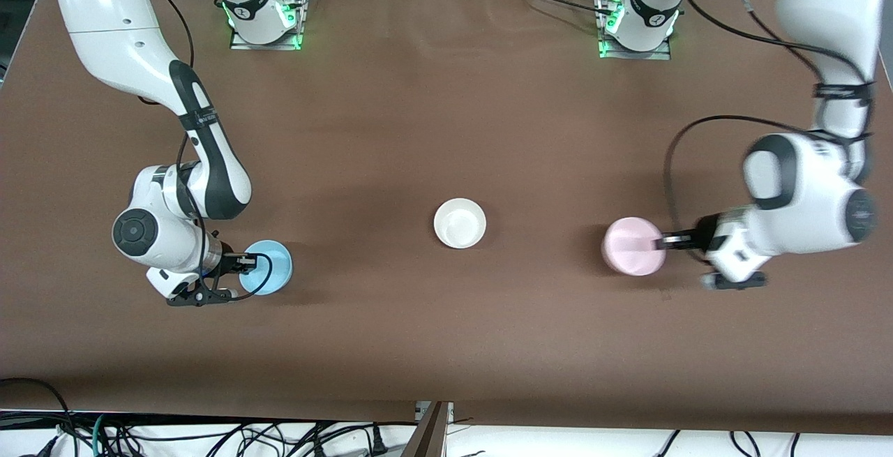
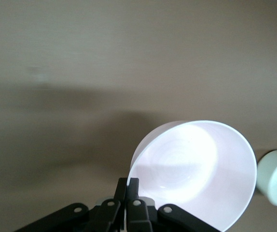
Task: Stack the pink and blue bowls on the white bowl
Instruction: 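Grasp the pink bowl with the left gripper while the right gripper grasps the blue bowl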
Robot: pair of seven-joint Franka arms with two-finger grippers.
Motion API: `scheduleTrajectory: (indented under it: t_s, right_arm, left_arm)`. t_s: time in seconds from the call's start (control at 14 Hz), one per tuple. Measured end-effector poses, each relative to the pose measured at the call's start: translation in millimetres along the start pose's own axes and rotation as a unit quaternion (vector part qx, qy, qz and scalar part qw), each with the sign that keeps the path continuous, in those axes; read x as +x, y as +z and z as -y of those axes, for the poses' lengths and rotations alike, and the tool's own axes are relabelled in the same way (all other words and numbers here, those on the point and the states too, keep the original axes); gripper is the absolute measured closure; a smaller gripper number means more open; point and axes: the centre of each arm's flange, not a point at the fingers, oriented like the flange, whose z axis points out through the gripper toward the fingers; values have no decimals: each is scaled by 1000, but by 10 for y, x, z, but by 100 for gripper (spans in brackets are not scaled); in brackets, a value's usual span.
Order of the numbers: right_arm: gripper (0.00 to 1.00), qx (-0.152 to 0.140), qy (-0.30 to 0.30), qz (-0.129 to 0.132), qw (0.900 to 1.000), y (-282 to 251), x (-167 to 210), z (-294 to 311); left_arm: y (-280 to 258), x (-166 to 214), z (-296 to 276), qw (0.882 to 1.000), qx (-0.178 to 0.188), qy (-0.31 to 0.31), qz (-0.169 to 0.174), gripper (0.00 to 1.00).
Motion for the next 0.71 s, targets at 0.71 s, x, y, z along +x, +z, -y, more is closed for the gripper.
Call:
scheduleTrajectory:
  t_s: [0.71]
  right_arm:
    - [97, -1, 38, 53, 998, -949, 206, 542]
  left_arm:
    - [1116, -684, -2054, 1000, -21, -14, -15, 97]
